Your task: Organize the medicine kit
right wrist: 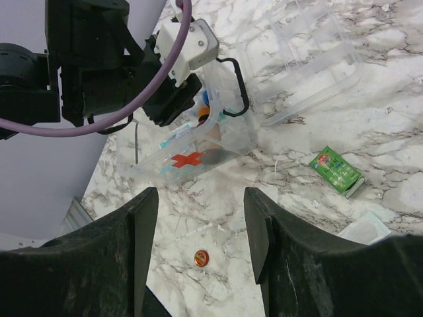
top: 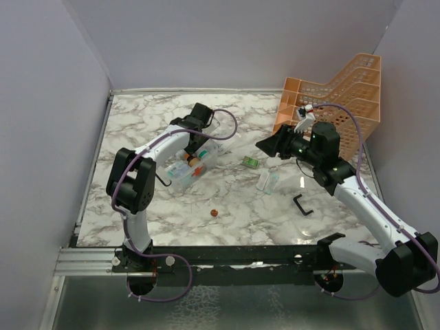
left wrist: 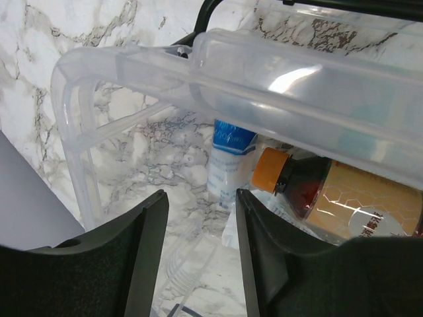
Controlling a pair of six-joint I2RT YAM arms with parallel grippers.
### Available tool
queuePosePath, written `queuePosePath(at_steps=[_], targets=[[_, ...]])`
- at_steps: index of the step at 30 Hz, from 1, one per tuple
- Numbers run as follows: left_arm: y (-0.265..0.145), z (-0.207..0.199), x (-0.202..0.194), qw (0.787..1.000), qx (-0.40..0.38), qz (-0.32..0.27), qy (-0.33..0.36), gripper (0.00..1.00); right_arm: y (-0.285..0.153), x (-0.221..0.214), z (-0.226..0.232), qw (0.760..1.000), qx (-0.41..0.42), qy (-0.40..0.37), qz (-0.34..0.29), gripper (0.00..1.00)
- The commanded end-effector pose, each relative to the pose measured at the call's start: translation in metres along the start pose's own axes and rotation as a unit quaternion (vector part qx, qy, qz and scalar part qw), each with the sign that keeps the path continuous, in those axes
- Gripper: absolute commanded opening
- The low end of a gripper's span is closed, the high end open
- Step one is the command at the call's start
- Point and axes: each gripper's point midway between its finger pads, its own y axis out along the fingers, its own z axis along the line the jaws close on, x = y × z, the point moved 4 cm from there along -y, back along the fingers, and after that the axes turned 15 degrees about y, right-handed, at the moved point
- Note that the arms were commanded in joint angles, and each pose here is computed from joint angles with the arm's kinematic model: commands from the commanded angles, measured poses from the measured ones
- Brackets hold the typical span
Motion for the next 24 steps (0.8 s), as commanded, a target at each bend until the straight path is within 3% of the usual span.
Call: queuePosePath(at_steps=[1,4,8,11,18,24], targets=[[0.001,0.013,0.005,0.999,0.032,0.006,-0.02,0.5,-0.003,0.002,0.001,1.0,-0.001,-0.011,-0.011,0.55],[-0.001,0.013,0.006,0.999,0.033,0.004,-0.025,0.48,-0.003,0.001,0.002,1.0,0.0,-0.011,-0.01,0.55],[-0.002,0.012,0.006,0.999,0.027,-0.003,-0.035,0.33,-0.003,0.001,0.001,1.0,0.0,-0.01,-0.009,0.55],[-0.007,0.01,0.011,0.998,0.014,-0.022,-0.053,0.29,-0.003,0.001,0.001,1.0,0.0,-0.01,-0.009,0.55],[-0.044,0.026,0.027,0.984,0.011,-0.102,-0.148,0.33,-0.003,0.003,-0.003,1.0,-0.017,-0.012,-0.018,0.54],[-0.094,0.05,0.024,0.942,0.044,-0.18,-0.278,0.45,0.0,0.004,-0.014,0.999,-0.048,-0.012,-0.018,0.54]])
